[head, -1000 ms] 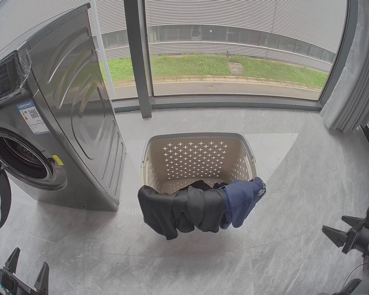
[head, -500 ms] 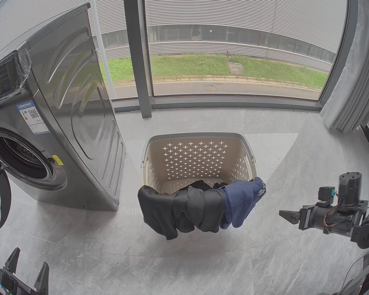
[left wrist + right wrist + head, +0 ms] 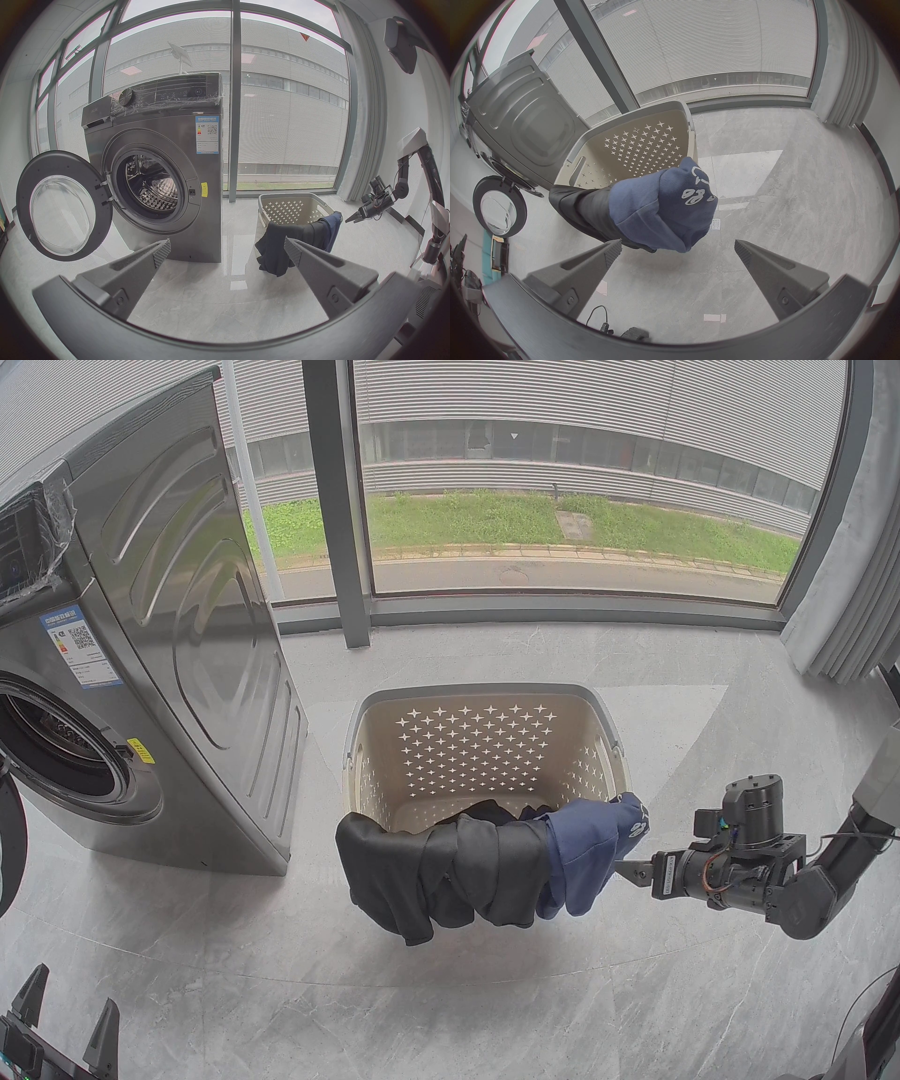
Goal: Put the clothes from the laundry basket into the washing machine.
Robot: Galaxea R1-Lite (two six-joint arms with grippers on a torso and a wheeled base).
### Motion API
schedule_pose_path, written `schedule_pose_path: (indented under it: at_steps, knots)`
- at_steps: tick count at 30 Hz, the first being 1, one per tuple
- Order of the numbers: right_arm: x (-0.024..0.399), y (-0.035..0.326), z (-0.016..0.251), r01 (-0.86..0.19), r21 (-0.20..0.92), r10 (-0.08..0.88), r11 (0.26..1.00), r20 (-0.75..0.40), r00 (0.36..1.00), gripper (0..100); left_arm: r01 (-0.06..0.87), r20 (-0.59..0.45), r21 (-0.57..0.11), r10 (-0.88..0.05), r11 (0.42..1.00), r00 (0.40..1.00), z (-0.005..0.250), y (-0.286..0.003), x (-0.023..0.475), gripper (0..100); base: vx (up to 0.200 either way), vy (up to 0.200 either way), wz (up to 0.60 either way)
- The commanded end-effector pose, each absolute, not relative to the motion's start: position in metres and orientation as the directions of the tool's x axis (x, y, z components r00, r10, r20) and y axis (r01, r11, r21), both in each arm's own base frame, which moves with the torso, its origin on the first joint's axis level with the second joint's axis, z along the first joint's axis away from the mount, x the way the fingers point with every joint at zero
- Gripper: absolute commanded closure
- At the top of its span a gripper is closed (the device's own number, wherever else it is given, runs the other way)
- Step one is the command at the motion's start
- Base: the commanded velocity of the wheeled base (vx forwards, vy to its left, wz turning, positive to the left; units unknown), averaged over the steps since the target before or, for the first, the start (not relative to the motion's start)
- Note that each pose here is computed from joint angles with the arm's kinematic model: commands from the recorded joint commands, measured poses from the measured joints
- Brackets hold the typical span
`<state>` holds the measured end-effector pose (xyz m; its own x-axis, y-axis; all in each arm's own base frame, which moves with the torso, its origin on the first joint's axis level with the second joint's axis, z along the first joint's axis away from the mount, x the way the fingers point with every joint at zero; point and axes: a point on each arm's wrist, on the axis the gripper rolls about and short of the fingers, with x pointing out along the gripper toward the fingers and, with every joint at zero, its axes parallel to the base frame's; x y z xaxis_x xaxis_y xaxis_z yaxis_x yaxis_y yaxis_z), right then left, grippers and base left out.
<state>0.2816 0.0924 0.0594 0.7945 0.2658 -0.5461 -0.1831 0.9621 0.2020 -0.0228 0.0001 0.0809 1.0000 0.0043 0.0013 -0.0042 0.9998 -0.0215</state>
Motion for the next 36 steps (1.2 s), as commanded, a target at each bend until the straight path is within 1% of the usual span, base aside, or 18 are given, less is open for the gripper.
schedule_pose_path:
  at_steps: [1, 7, 13, 15, 17, 27, 28, 36]
  knots:
    - [0.297, 0.099, 0.042, -0.179, 0.199, 0.262, 0.964, -0.575, 0.775, 0, -0.005, 0.002, -0.023, 0.005, 1.000, 1.000, 0.076, 0.000, -0.023, 0, 0.000, 0.000, 0.00]
    - [0.309, 0.103, 0.038, -0.172, 0.209, 0.263, 0.963, -0.566, 0.782, 0, -0.005, 0.002, -0.023, 0.005, 1.000, 1.000, 0.076, 0.000, -0.023, 0, 0.000, 0.000, 0.00]
    - [0.322, 0.105, 0.027, -0.164, 0.208, 0.256, 0.964, -0.570, 0.781, 0, -0.005, 0.002, -0.023, 0.005, 1.000, 1.000, 0.076, 0.000, -0.023, 0, 0.000, 0.000, 0.00]
    - [0.323, 0.105, 0.027, -0.164, 0.208, 0.256, 0.964, -0.568, 0.782, 0, -0.005, 0.002, -0.023, 0.005, 1.000, 1.000, 0.076, 0.000, -0.023, 0, 0.000, 0.000, 0.00]
    - [0.331, 0.110, 0.020, -0.172, 0.208, 0.261, 0.963, -0.559, 0.787, 0, -0.003, 0.003, -0.023, 0.003, 1.000, 1.000, 0.076, 0.000, -0.023, 0, 0.000, 0.000, 0.00]
    - [0.353, 0.117, 0.011, -0.177, 0.213, 0.266, 0.961, -0.536, 0.801, 0, -0.003, 0.002, -0.025, 0.003, 1.000, 1.000, 0.076, 0.000, -0.023, 0, 0.000, 0.000, 0.00]
    - [0.353, 0.117, 0.011, -0.177, 0.213, 0.266, 0.961, -0.535, 0.802, 100, -0.003, 0.002, -0.025, 0.003, 1.000, 1.000, 0.076, 0.000, -0.023, 0, 0.000, 0.000, 0.00]
    - [0.348, 0.120, 0.014, -0.195, 0.215, 0.281, 0.957, -0.517, 0.809, 100, -0.003, 0.002, -0.025, 0.003, 1.000, 1.000, 0.076, 0.000, -0.023, 0, 0.000, 0.000, 0.00]
